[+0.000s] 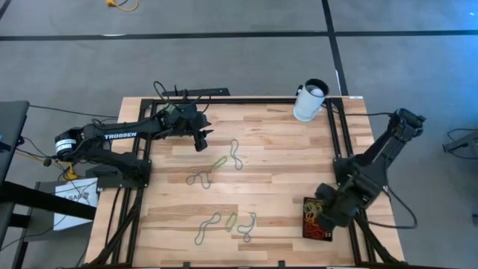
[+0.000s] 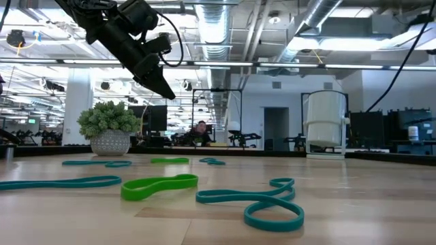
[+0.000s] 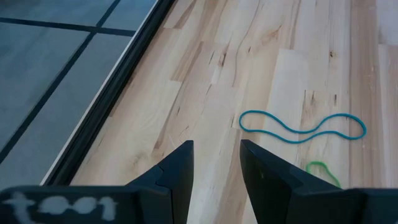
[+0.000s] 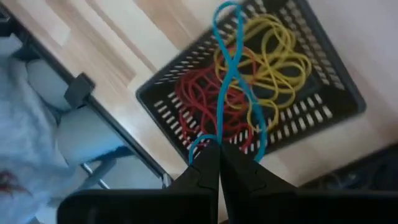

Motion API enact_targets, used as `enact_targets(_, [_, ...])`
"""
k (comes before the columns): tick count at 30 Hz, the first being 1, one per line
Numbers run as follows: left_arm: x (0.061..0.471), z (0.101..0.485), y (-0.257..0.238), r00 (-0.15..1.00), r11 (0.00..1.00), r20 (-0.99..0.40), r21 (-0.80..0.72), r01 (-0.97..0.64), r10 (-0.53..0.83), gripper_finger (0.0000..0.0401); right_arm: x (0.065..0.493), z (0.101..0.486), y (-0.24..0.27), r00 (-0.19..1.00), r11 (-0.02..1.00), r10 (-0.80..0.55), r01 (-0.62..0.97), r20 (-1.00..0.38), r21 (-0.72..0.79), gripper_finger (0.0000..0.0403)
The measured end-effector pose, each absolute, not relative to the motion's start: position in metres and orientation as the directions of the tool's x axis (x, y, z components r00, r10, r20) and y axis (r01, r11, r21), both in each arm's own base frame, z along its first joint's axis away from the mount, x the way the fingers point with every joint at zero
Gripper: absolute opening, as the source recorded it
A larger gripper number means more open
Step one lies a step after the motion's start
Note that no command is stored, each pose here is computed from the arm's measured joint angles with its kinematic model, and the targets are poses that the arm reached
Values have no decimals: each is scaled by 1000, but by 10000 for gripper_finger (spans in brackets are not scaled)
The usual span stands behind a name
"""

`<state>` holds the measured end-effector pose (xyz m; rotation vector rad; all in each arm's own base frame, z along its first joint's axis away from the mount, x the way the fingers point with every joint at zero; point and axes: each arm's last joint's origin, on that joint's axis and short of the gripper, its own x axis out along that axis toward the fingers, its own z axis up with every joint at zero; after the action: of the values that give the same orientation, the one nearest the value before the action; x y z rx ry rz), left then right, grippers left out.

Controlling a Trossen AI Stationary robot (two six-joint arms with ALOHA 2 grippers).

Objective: Pick and place items into bin
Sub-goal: Put the right blue rubberband into the black basket

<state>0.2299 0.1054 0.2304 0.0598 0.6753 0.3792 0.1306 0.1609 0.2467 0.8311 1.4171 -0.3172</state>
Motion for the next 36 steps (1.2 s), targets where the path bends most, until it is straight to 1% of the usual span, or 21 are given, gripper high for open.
enact_targets(2, [230,230,105,715,930,-599,176,-323,361,122,121,246,166,189,678,237,671,-953,302,0])
enact_targets(4, [230,230,105,715,930,-598,176,-323,362,122,114,245,170,233,679,197,669,-952,304,0])
enact_targets(7, [230,231,105,716,930,-597,176,-323,362,122,110,243,172,309,693,127,652,-943,307,0])
enact_targets(9, [230,231,105,717,930,-596,175,-324,362,122,110,241,173,332,708,90,642,-939,295,0])
enact_targets(13, [230,231,105,716,929,-596,167,-330,362,122,112,233,172,323,744,-11,635,-946,208,6])
enact_targets(18, [230,231,105,716,929,-597,167,-331,362,122,123,219,173,268,732,-90,671,-959,119,26])
enact_targets(23, [230,231,105,716,929,-597,167,-330,362,122,134,203,180,208,717,-104,694,-973,72,47])
enact_targets(27, [230,231,105,718,929,-594,167,-331,362,122,144,194,189,195,725,-42,681,-980,105,55])
enact_targets(32, [232,234,106,737,926,-565,170,-336,371,122,151,195,190,211,762,20,629,-977,152,56])
enact_targets(36, [233,235,107,748,926,-547,185,-330,376,122,153,209,179,281,797,20,575,-960,185,56])
